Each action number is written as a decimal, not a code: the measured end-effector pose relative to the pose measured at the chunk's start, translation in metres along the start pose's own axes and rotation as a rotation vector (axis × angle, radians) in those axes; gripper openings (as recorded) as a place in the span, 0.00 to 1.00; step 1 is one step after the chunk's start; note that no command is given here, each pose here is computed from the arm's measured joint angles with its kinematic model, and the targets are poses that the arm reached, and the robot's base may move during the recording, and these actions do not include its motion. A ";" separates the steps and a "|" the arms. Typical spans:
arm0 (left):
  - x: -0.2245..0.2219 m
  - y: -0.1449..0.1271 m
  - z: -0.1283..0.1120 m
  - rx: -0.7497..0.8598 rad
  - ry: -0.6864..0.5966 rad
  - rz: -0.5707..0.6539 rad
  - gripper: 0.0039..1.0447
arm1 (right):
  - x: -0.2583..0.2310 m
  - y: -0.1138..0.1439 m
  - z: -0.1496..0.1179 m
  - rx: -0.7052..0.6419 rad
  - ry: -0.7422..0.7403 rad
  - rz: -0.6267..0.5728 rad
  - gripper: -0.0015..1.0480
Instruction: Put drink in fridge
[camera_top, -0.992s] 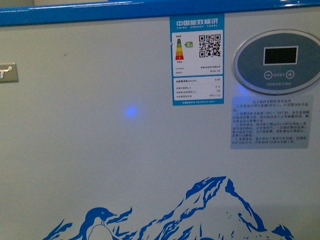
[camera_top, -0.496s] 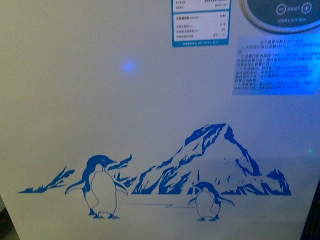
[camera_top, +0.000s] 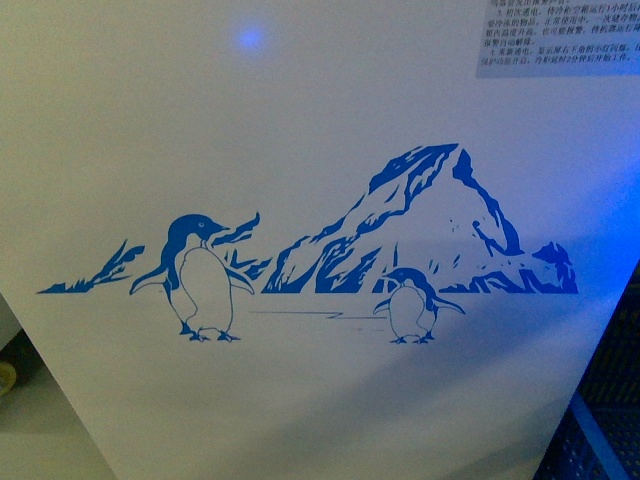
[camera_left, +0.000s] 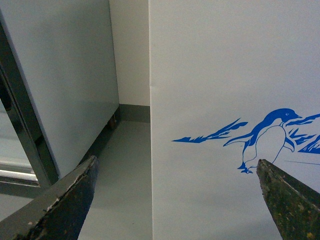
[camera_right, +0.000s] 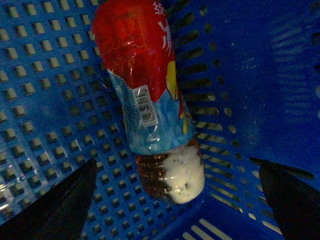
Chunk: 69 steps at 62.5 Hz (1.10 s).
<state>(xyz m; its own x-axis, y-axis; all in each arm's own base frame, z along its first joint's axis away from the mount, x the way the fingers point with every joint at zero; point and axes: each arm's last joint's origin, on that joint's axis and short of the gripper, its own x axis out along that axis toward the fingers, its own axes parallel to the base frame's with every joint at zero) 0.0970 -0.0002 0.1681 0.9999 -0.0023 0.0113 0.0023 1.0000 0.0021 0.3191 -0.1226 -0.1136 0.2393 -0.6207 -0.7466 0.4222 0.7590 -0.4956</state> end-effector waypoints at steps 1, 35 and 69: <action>0.000 0.000 0.000 0.000 0.000 0.000 0.92 | 0.004 0.002 0.000 -0.001 0.004 -0.003 0.93; 0.000 0.000 0.000 0.000 0.000 0.000 0.92 | 0.077 0.018 0.004 0.084 0.141 -0.051 0.93; 0.000 0.000 0.000 0.000 0.000 0.000 0.92 | 0.099 0.020 0.012 0.163 0.204 0.077 0.72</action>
<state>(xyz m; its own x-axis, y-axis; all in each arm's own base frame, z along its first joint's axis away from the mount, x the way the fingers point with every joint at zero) 0.0970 -0.0002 0.1681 0.9999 -0.0023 0.0113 0.0023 1.0000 0.0021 0.3617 -0.1706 -0.1919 0.1016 -0.4975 -0.8615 0.5490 0.7502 -0.3685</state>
